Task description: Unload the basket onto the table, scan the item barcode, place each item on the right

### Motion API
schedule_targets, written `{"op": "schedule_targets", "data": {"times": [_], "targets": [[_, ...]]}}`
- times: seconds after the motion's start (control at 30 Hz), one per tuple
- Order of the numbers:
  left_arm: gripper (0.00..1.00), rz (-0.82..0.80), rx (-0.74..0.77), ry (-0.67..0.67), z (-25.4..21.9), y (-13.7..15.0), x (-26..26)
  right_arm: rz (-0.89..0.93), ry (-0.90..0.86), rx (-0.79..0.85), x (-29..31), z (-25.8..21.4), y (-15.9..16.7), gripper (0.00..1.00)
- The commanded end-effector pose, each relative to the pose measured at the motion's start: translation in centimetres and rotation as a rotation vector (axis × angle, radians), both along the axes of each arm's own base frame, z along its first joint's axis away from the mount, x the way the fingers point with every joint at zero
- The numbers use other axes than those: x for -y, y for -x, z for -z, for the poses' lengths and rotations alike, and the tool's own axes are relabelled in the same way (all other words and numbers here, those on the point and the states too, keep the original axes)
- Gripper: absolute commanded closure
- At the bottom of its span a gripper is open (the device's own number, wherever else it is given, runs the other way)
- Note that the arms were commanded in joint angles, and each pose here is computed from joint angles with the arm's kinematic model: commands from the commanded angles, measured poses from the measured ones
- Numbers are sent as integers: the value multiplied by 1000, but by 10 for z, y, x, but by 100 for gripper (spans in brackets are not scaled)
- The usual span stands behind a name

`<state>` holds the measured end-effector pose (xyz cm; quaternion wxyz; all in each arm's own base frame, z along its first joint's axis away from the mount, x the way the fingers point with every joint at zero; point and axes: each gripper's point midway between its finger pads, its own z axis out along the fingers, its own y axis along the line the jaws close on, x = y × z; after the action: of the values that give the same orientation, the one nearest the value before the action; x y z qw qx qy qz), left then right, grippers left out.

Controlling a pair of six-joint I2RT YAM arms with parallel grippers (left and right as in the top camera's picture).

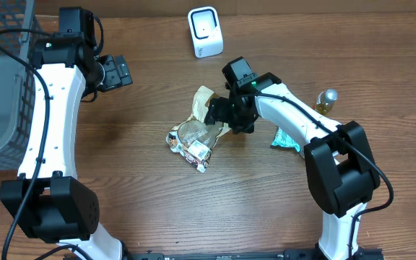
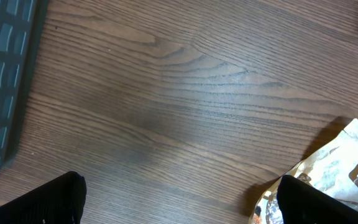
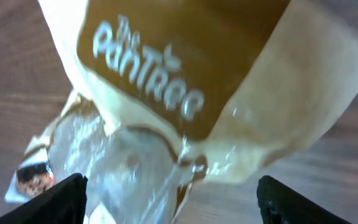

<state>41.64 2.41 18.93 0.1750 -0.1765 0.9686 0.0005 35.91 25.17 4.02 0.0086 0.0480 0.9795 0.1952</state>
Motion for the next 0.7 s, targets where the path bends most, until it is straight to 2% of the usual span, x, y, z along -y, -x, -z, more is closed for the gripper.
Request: {"op": "schedule_targets", "data": {"times": [0.0, 0.33, 0.4, 0.67], "targets": [[1, 0, -6, -8, 2, 0, 0, -50, -48, -55, -18, 2, 19, 15], [1, 0, -7, -8, 2, 0, 0, -207, -53, -63, -71, 1, 67, 14], [0, 0, -6, -8, 2, 0, 0, -244, -65, -45, -85, 0, 75, 11], [0, 0, -6, -9, 2, 0, 0, -333, -133, 103, -132, -9, 78, 7]]}}
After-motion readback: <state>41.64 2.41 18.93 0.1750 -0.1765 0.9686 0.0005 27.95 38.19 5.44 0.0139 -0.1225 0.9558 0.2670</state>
